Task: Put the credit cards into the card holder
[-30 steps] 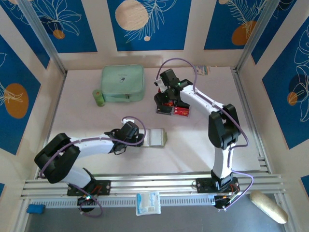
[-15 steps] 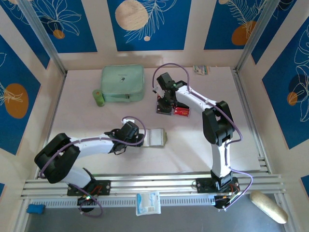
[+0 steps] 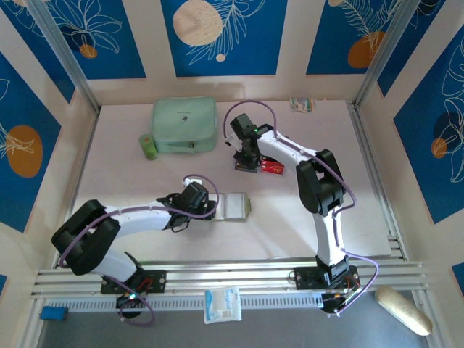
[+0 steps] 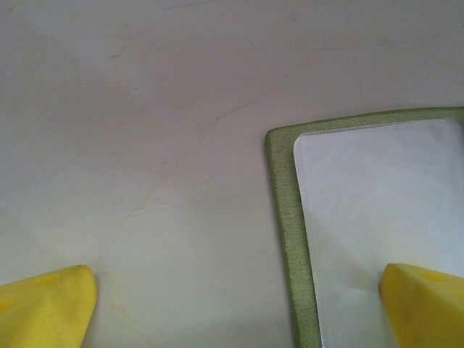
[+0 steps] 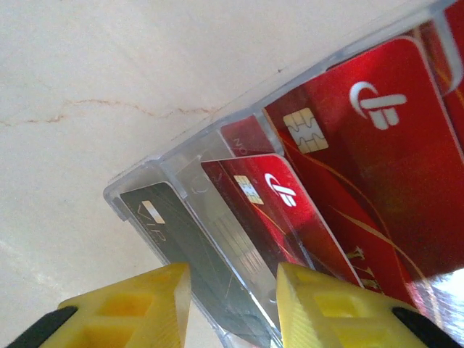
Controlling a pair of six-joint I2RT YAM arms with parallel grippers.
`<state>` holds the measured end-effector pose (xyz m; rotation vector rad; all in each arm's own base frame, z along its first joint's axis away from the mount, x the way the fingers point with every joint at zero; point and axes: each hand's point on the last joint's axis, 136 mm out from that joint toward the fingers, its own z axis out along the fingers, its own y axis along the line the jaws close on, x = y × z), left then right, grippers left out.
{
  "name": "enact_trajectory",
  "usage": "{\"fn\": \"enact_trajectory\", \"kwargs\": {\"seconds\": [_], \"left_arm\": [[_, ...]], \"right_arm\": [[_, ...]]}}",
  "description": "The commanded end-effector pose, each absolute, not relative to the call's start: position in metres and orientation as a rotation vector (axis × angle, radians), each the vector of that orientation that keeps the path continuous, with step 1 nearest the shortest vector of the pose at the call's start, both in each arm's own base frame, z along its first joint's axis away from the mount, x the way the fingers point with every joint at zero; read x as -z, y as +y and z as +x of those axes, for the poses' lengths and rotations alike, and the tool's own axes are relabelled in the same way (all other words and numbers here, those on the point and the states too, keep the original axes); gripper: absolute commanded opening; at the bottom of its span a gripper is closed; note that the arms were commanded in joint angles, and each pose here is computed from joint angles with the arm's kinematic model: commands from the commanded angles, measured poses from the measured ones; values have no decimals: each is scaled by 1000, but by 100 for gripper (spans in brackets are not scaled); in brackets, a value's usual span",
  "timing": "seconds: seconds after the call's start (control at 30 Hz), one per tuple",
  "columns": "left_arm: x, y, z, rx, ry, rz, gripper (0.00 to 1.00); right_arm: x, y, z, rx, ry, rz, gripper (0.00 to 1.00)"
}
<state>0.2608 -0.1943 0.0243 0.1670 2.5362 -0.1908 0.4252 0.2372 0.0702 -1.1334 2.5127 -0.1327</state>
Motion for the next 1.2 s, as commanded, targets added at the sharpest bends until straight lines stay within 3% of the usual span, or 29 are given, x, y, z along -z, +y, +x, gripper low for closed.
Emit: {"fn": "enact_trajectory", "kwargs": {"seconds": [0.0,0.33,1.17], "left_arm": [[-28,-192,260,191,2534,177,100],[-28,-192,261,190,2533,177,100],[-27,-194,260,199,2538,179,100]], "right_arm": [[-69,240,432,165,2495,-1157,37],[-55,238,424,152,2534,-1182,37],[-87,250,411,98,2436,-1237,10]]}}
